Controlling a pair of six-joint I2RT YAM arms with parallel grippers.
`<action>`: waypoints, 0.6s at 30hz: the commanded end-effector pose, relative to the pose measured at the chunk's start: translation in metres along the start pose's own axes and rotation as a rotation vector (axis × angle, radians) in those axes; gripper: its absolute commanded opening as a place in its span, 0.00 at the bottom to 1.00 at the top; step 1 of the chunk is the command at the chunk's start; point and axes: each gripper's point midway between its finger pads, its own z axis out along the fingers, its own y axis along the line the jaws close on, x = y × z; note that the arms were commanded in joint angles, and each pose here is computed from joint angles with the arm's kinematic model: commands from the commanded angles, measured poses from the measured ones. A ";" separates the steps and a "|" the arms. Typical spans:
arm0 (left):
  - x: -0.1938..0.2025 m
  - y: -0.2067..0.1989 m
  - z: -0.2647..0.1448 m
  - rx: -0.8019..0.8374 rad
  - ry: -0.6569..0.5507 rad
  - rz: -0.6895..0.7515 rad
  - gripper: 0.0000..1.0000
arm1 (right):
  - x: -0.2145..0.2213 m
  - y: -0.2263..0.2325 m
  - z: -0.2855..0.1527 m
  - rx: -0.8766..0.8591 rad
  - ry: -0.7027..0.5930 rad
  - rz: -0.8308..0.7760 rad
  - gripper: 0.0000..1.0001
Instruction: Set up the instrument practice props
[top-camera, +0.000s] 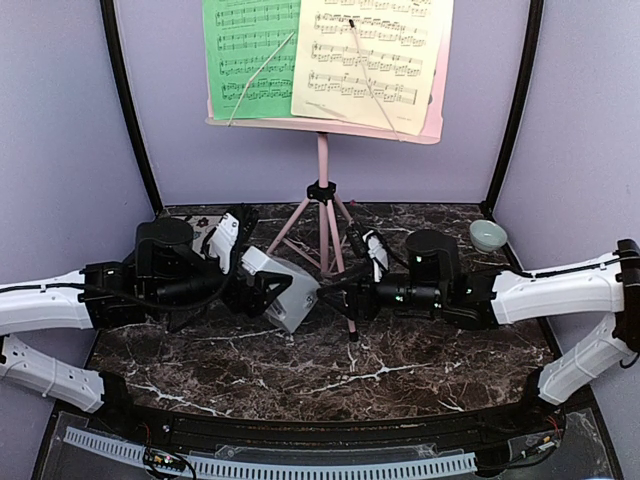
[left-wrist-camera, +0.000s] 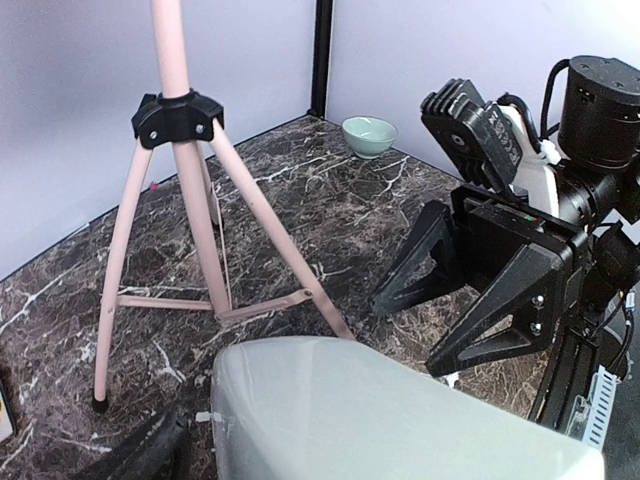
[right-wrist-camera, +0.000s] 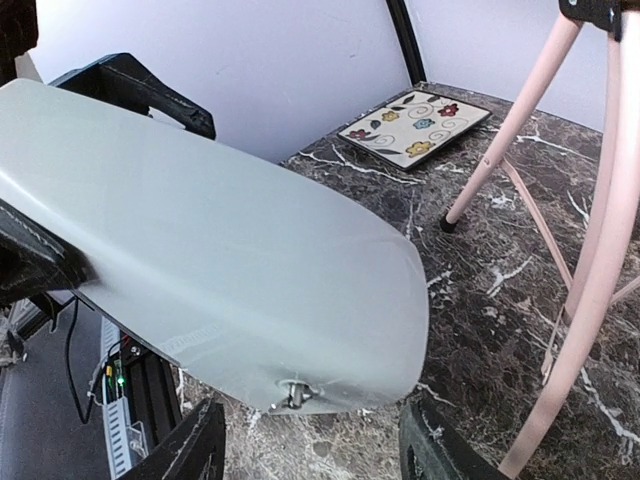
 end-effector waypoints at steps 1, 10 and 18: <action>-0.068 -0.013 -0.013 0.053 -0.193 0.071 0.14 | -0.020 0.018 0.002 -0.085 -0.037 -0.032 0.58; -0.074 -0.006 -0.012 0.008 -0.209 0.049 0.10 | -0.007 0.005 0.015 -0.011 0.012 0.039 0.54; -0.079 0.007 -0.009 -0.074 -0.210 -0.014 0.05 | -0.005 0.004 0.037 0.048 0.001 0.076 0.55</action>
